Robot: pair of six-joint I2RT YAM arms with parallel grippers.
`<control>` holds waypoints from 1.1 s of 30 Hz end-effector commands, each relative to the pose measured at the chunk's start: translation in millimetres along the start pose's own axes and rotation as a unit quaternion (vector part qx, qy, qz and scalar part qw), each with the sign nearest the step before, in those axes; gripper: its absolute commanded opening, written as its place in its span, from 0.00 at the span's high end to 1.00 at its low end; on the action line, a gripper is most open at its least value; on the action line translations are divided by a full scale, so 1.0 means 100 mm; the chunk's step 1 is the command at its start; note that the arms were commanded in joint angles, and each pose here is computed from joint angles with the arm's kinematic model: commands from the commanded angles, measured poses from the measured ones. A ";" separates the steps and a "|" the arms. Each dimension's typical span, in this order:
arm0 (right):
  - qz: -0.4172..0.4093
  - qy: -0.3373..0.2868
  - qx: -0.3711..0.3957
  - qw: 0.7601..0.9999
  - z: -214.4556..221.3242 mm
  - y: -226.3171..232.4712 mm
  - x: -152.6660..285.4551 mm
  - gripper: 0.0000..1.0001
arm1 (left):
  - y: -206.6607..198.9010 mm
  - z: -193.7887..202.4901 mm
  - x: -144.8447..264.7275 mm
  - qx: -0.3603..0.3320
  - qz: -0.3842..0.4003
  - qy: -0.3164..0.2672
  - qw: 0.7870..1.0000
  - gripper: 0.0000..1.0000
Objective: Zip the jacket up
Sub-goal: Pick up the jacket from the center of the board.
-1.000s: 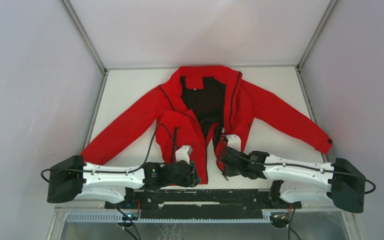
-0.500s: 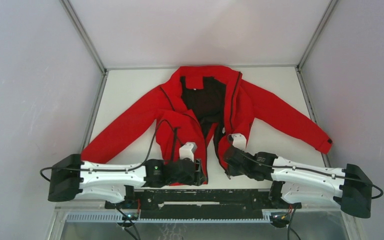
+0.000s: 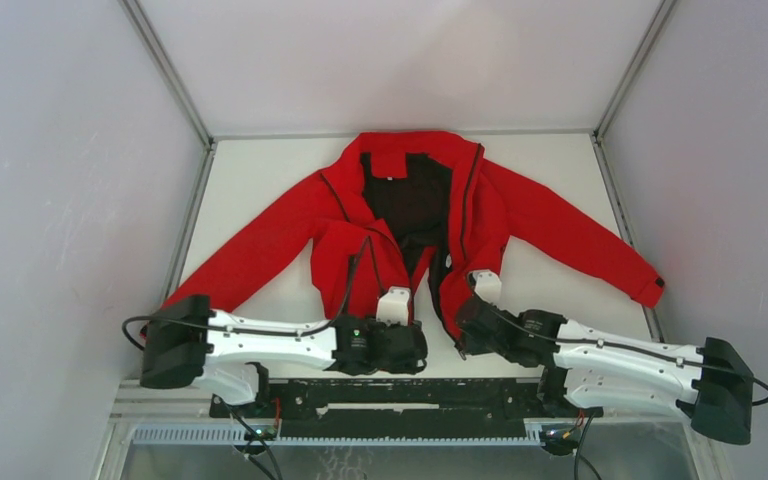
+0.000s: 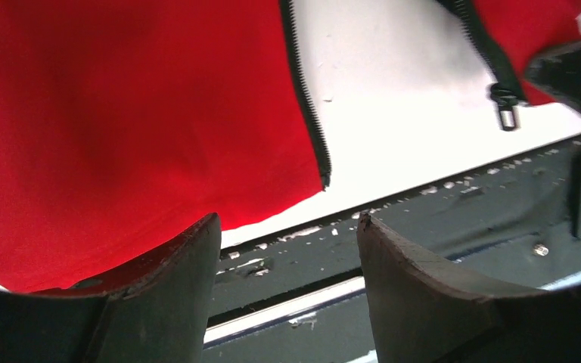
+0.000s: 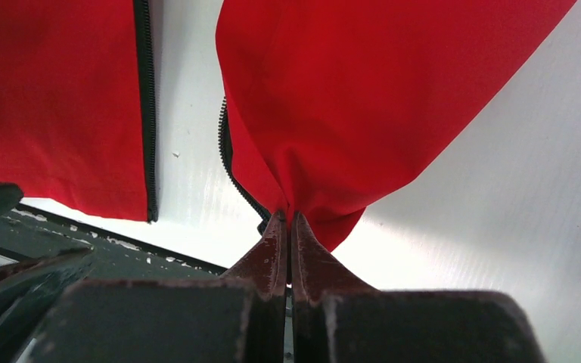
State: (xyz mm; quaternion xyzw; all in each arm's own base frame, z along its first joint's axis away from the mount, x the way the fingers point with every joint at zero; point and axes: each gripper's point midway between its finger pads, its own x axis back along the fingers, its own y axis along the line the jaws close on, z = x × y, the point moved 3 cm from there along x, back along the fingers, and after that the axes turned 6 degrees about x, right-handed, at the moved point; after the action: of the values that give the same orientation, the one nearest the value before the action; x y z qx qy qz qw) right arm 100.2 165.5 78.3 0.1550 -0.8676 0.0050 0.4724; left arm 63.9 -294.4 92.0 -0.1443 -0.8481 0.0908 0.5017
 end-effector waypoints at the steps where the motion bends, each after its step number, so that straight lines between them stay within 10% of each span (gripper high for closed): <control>1: -0.024 -0.029 -0.016 0.999 -0.08 0.05 0.02 1.00 | -0.01 0.03 -0.08 0.023 -0.039 -0.004 0.999 0.30; 33: -0.058 -0.036 -0.028 0.997 0.03 0.02 0.02 1.00 | 0.04 0.16 -0.41 0.023 -0.092 0.007 0.995 0.29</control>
State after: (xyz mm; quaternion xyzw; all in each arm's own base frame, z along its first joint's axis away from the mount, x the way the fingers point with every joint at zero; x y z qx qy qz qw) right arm 93.2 161.2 74.6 0.1868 -0.8705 -0.0355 0.4539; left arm 64.3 -296.3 47.4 -0.0580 -0.8485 0.0466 0.5240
